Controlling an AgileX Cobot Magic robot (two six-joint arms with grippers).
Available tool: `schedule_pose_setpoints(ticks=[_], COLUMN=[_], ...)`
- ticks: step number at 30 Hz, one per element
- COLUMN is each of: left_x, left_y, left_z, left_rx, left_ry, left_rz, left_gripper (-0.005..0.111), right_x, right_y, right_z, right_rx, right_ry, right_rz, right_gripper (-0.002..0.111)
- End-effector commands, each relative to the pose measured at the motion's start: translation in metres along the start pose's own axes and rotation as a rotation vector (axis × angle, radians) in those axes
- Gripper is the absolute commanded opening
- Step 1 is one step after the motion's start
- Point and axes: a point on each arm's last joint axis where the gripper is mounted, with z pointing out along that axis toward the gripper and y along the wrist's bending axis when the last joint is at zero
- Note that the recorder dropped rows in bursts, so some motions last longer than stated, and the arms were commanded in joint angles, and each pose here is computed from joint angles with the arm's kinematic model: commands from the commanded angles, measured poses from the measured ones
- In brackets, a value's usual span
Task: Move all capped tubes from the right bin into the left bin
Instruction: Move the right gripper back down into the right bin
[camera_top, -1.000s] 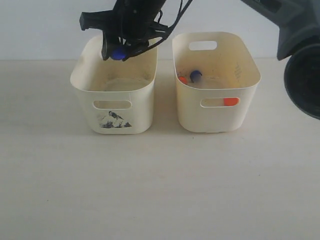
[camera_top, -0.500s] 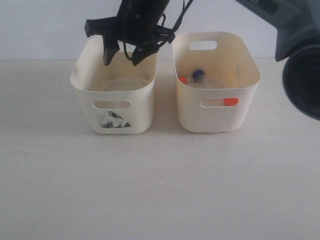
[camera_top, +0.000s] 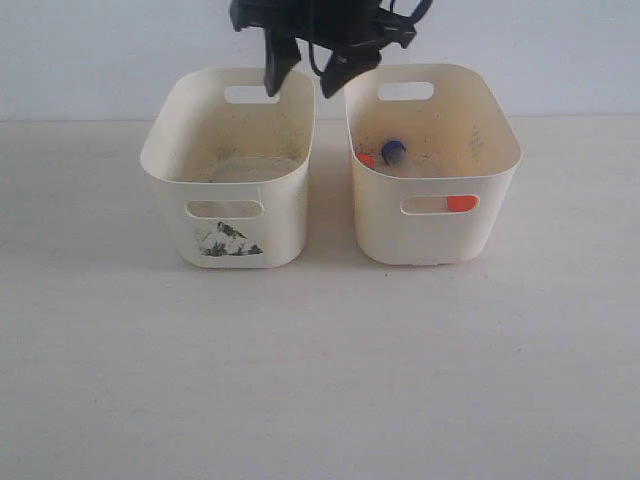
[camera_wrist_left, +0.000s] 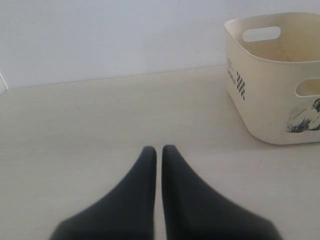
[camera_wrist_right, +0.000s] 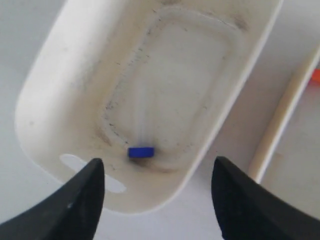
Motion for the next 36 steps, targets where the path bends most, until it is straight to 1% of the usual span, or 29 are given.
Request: schedule_pose_setpoints(ticks=[1,3,4,6,8,9,10,11,13,17,18,19,21,25,27,31,36], left_x=[-0.002,-0.002,-0.002,-0.002,-0.002,-0.002,-0.002,-0.002,-0.002,-0.002,-0.002,-0.002,-0.002,-0.002,-0.002,-0.002,-0.002], left_y=[0.0,0.0,0.0,0.0,0.0,0.0,0.0,0.0,0.0,0.0,0.0,0.0,0.0,0.0,0.0,0.0,0.0], left_z=[0.0,0.0,0.0,0.0,0.0,0.0,0.0,0.0,0.0,0.0,0.0,0.0,0.0,0.0,0.0,0.0,0.0], left_rx=[0.002,0.002,0.002,0.002,0.002,0.002,0.002,0.002,0.002,0.002,0.002,0.002,0.002,0.002,0.002,0.002,0.002], left_ry=[-0.015,-0.015,-0.015,-0.015,-0.015,-0.015,-0.015,-0.015,-0.015,-0.015,-0.015,-0.015,-0.015,-0.015,-0.015,-0.015,-0.015], left_rz=[-0.023,-0.023,-0.023,-0.023,-0.023,-0.023,-0.023,-0.023,-0.023,-0.023,-0.023,-0.023,-0.023,-0.023,-0.023,-0.023,-0.023], left_gripper=[0.004,0.004,0.004,0.004,0.004,0.004,0.004,0.004,0.004,0.004,0.004,0.004,0.004,0.004,0.004,0.004,0.004], right_x=[0.008,0.013,0.014,0.015,0.015,0.016,0.016,0.014,0.011,0.011,0.011,0.011,0.01,0.006,0.004,0.005,0.007], right_y=[-0.045,-0.065,-0.072,-0.088,-0.097,-0.101,-0.104,-0.106,-0.11,-0.124,-0.126,-0.128,-0.133,-0.137,-0.139,-0.145,-0.15], right_z=[-0.014,-0.018,-0.018,-0.019,-0.017,-0.014,-0.011,-0.004,0.008,0.032,0.036,0.04,0.05,0.067,0.075,0.093,0.108], right_rx=[0.077,0.11,0.127,0.18,0.23,0.259,0.278,0.279,0.278,0.342,0.35,0.361,0.374,0.364,0.359,0.354,0.354], right_ry=[0.026,0.04,0.046,0.048,0.055,0.062,0.063,0.052,0.03,0.034,0.031,0.034,0.024,-0.031,-0.058,-0.073,-0.077], right_rz=[0.072,0.116,0.127,0.15,0.143,0.137,0.138,0.143,0.141,0.108,0.102,0.092,0.078,0.067,0.062,0.059,0.055], right_gripper=[0.059,0.057,0.052,0.039,0.027,0.024,0.023,0.023,0.029,0.054,0.057,0.058,0.055,0.045,0.047,0.054,0.054])
